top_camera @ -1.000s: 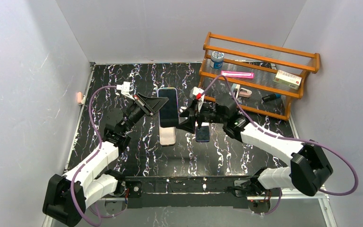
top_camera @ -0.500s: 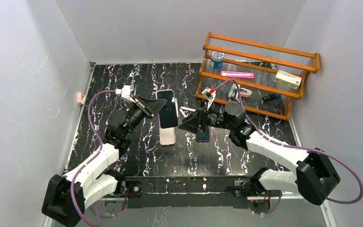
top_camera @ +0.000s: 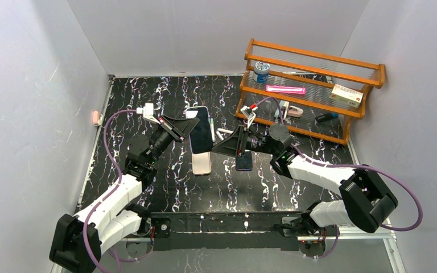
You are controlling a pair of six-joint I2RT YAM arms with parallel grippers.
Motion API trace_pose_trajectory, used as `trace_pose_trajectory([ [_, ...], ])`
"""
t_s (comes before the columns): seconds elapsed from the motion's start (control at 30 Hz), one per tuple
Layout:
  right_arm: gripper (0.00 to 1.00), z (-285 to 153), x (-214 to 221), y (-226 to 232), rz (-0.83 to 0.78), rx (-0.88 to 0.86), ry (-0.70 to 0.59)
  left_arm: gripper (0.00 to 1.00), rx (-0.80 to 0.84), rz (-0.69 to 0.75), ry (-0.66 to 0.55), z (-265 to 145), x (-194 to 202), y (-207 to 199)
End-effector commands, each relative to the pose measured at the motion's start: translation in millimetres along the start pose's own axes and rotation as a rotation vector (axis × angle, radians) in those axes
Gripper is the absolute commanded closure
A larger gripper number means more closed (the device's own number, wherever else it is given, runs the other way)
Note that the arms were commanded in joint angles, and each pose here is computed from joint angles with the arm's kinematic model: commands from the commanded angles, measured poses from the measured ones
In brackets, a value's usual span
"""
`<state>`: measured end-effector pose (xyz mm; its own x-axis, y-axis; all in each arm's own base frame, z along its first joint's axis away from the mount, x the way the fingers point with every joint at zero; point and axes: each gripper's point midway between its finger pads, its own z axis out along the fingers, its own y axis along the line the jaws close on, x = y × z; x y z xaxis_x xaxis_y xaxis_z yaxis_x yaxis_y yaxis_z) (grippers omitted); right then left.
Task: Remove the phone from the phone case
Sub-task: Remove the phone case from the phone.
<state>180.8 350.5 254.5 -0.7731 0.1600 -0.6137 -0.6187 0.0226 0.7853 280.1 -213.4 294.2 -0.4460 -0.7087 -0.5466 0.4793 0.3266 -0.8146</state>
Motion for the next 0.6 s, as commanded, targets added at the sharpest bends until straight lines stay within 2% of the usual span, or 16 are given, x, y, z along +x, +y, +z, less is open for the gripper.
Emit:
trace_pose_trajectory([
  [0.0,0.47,-0.1,-10.7,26.6,-0.042,-0.102,-0.031,1.00,0.084,0.010,-0.068,-3.1,-15.7,-24.7],
  [0.57,0.51,10.5,-19.3,21.9,-0.030,-0.151,-0.050,1.00,0.181,-0.163,-0.083,-12.2,-10.4,-42.6],
])
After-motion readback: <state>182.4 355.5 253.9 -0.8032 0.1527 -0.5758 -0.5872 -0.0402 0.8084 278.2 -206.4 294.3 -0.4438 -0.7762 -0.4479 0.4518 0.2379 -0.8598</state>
